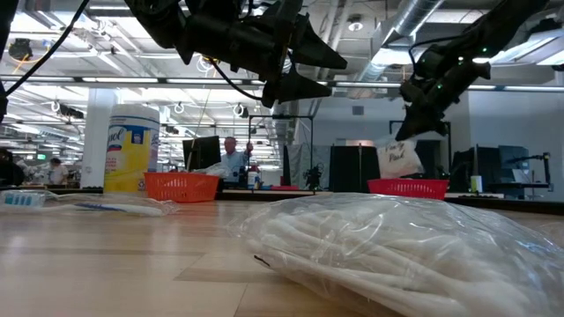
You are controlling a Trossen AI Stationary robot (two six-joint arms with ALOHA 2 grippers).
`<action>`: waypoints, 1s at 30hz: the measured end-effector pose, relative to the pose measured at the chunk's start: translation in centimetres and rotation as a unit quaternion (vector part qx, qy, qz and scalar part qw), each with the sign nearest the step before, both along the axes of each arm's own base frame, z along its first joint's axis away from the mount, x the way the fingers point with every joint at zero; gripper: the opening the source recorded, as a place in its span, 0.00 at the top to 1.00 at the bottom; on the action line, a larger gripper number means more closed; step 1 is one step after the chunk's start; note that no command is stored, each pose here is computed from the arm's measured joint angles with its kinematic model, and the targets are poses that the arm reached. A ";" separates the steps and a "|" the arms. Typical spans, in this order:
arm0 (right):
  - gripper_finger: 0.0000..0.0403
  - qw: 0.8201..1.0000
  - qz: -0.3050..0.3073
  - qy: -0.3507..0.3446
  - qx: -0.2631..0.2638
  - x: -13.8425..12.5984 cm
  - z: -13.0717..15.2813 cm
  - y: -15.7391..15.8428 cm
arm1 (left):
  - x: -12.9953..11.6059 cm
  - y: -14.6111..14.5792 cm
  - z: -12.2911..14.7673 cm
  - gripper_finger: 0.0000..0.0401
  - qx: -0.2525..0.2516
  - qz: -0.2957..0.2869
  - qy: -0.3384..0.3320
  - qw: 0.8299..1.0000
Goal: Pick & Place Travel size toiletries
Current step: Put the top cotton pack into the top red bin
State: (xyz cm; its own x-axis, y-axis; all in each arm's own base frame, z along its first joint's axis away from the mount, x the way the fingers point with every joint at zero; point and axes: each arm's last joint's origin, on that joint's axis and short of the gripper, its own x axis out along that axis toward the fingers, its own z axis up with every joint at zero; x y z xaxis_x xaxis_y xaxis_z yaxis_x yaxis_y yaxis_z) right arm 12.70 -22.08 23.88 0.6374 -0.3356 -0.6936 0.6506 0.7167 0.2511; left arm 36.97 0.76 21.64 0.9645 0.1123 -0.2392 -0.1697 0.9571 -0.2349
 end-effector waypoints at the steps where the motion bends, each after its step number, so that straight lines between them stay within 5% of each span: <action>1: 1.00 1.000 0.002 0.000 0.002 0.1 -0.1 0.0 | 0.0 0.0 0.0 0.25 0.000 0.000 0.000 1.000; 16: 1.00 0.997 0.007 0.030 0.073 0.8 -3.5 -1.4 | 0.0 0.0 0.0 0.26 0.001 -0.001 0.000 1.000; 30: 0.91 0.997 -0.027 0.072 0.002 0.8 -1.8 -1.1 | 0.0 -0.1 0.0 0.26 0.001 -0.002 0.000 1.000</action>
State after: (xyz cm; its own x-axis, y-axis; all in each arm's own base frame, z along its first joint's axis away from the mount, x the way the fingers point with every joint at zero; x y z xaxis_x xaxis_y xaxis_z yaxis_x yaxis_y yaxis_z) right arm 13.52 -23.20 22.12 0.5119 -0.3642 -0.7781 0.7179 0.6787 0.1546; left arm 36.97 0.68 21.64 0.9647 0.1097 -0.2392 -0.1667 0.9581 -0.2328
